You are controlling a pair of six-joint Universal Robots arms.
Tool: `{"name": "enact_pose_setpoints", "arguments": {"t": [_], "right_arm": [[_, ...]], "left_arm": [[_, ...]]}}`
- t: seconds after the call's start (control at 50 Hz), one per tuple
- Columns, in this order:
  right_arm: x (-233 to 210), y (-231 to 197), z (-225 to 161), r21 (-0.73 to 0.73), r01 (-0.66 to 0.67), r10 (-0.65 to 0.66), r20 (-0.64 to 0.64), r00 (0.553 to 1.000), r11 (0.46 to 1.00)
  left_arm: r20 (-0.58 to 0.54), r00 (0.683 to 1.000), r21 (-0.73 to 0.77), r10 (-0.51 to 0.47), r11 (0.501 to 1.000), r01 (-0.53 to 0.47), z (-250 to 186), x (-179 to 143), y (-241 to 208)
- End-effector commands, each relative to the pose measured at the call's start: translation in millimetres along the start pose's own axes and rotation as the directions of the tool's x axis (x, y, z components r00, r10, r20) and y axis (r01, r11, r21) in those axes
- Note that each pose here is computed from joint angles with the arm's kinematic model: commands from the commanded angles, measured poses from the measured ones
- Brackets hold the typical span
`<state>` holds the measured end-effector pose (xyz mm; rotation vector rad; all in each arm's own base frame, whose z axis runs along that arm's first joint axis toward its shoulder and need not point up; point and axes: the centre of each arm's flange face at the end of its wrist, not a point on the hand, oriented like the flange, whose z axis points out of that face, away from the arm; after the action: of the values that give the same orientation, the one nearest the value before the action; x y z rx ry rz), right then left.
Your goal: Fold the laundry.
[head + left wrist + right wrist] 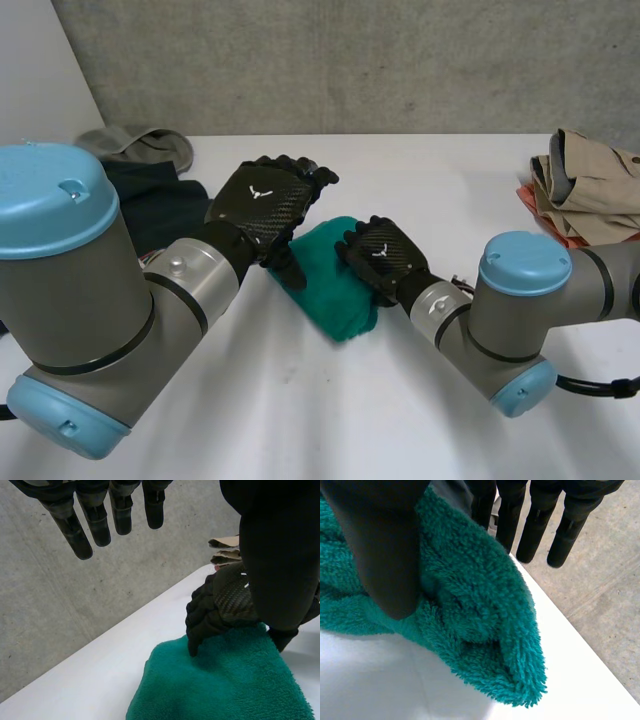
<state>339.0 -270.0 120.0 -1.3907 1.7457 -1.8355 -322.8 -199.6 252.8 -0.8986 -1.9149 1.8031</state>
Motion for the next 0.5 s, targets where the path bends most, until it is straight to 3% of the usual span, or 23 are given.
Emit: {"name": "enact_pose_setpoints", "arguments": {"t": [0.02,0.26,0.5], "right_arm": [[-3.6,5.1,-6.5,-0.031,0.026,-0.025,0.020,0.999,0.999],[-0.5,20.2,0.2,-0.049,0.101,-0.101,0.013,0.995,0.994],[14.8,9.9,22.3,0.028,0.126,-0.125,-0.026,0.992,0.992]], "left_arm": [[0.000,1.000,0.002,0.000,1.000,0.000,0.7,0.1,0.6],[0.001,1.000,-0.002,0.001,1.000,-0.001,1.3,-0.4,1.7],[0.000,1.000,0.000,0.000,1.000,0.000,0.9,0.1,1.1]]}}
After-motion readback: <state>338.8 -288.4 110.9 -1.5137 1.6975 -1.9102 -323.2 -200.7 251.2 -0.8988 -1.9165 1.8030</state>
